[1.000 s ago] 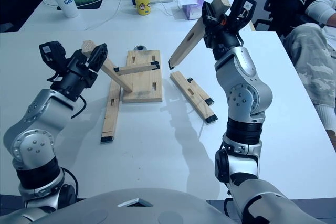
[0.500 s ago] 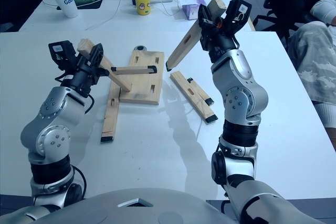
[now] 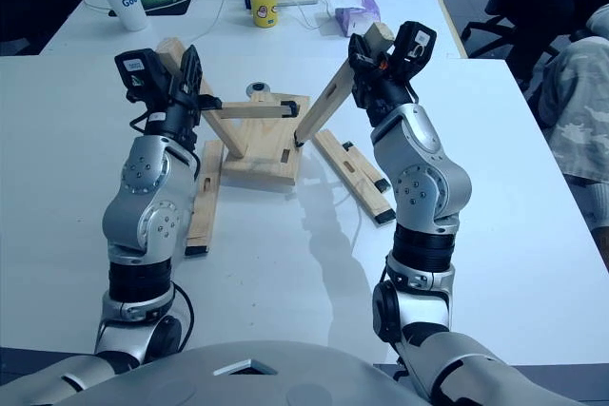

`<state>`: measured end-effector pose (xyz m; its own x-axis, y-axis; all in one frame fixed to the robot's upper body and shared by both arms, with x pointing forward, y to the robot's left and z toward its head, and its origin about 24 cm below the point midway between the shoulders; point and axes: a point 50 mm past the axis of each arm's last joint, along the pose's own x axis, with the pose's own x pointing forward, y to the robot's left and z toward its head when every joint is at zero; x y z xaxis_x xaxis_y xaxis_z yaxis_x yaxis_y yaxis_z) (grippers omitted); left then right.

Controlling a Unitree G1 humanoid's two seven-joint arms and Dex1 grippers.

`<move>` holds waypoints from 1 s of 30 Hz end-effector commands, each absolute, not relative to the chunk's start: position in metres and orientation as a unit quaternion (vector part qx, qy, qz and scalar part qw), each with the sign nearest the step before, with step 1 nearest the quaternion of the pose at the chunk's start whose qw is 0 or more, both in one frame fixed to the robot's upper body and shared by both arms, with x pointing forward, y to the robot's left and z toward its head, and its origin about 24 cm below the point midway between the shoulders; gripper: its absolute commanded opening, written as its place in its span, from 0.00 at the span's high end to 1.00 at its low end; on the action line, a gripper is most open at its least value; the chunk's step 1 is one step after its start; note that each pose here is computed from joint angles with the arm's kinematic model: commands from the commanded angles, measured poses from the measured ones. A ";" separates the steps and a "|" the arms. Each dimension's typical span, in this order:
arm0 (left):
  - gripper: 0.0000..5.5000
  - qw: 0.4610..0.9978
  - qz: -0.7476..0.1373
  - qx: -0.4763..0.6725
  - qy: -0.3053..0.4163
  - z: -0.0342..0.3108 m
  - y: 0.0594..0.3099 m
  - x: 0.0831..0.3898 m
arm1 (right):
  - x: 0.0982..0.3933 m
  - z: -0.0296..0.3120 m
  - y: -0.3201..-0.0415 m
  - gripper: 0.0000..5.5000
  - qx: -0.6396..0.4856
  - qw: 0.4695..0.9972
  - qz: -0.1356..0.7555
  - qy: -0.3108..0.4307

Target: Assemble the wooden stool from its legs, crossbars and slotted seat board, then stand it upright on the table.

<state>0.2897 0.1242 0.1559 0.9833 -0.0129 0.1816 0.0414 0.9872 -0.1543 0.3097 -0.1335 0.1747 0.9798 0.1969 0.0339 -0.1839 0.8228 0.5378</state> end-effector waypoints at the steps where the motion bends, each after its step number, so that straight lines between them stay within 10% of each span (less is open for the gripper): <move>1: 0.81 0.996 -0.059 -0.069 0.000 0.122 0.103 0.291 | 0.312 0.164 -0.137 0.81 0.331 0.938 0.062 0.077; 30: 0.81 0.994 -0.068 -0.087 0.007 0.125 0.094 0.289 | 0.288 0.130 -0.168 0.81 0.283 0.949 -0.075 0.114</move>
